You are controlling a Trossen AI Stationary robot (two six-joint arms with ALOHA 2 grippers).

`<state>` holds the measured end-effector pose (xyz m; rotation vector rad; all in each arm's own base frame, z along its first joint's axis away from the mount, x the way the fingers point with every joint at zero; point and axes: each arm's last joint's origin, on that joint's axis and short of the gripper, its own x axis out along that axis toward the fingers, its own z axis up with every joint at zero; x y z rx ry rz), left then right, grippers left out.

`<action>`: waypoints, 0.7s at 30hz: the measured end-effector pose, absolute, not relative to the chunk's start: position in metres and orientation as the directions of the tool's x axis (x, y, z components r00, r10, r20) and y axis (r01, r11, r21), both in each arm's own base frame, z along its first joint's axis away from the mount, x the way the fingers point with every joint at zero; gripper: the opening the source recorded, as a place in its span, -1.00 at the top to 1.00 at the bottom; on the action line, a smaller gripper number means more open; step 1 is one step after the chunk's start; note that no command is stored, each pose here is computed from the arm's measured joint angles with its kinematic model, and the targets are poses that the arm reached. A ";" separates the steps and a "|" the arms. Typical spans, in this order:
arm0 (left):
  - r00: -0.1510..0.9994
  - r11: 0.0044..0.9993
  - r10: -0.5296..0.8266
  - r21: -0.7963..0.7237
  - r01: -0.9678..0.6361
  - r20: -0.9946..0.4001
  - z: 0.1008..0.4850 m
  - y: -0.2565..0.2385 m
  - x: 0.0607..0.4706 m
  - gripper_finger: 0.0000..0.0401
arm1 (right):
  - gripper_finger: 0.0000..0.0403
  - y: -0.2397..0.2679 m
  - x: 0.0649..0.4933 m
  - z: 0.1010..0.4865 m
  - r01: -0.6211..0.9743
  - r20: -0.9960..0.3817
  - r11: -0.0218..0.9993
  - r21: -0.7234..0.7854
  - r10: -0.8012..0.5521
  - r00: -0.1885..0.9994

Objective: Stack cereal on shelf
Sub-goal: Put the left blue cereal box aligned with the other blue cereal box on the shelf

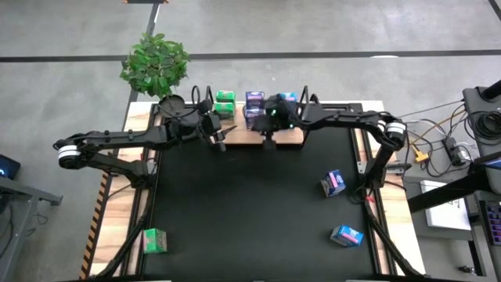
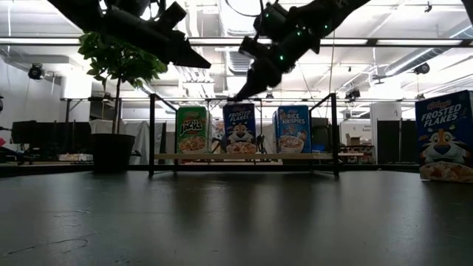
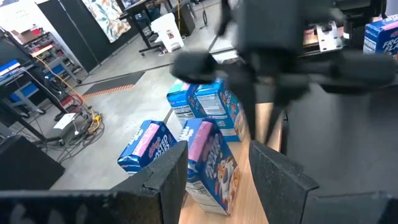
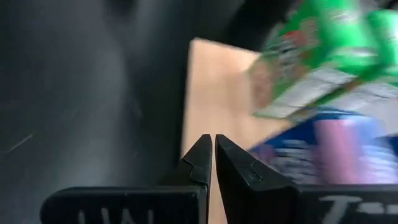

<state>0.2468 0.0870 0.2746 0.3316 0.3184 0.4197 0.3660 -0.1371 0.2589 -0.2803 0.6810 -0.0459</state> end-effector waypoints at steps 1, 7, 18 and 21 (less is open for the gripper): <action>0.866 0.862 0.444 0.375 -0.342 -0.231 0.275 0.087 0.247 0.23 | 0.94 -0.134 0.367 0.252 -0.068 -0.626 0.960 -0.273 -0.124 0.770; 0.865 0.862 0.444 0.376 -0.341 -0.233 0.274 0.087 0.247 0.23 | 0.94 -0.130 0.370 0.218 -0.101 -0.686 0.941 -0.324 -0.160 0.710; 0.864 0.861 0.444 0.379 -0.338 -0.238 0.274 0.087 0.247 0.23 | 0.94 -0.136 0.376 0.209 -0.005 -0.647 0.868 -0.497 -0.367 0.669; 0.864 0.861 0.444 0.379 -0.338 -0.238 0.274 0.087 0.247 0.23 | 0.94 -0.138 0.377 0.206 0.000 -0.638 0.856 -0.518 -0.387 0.665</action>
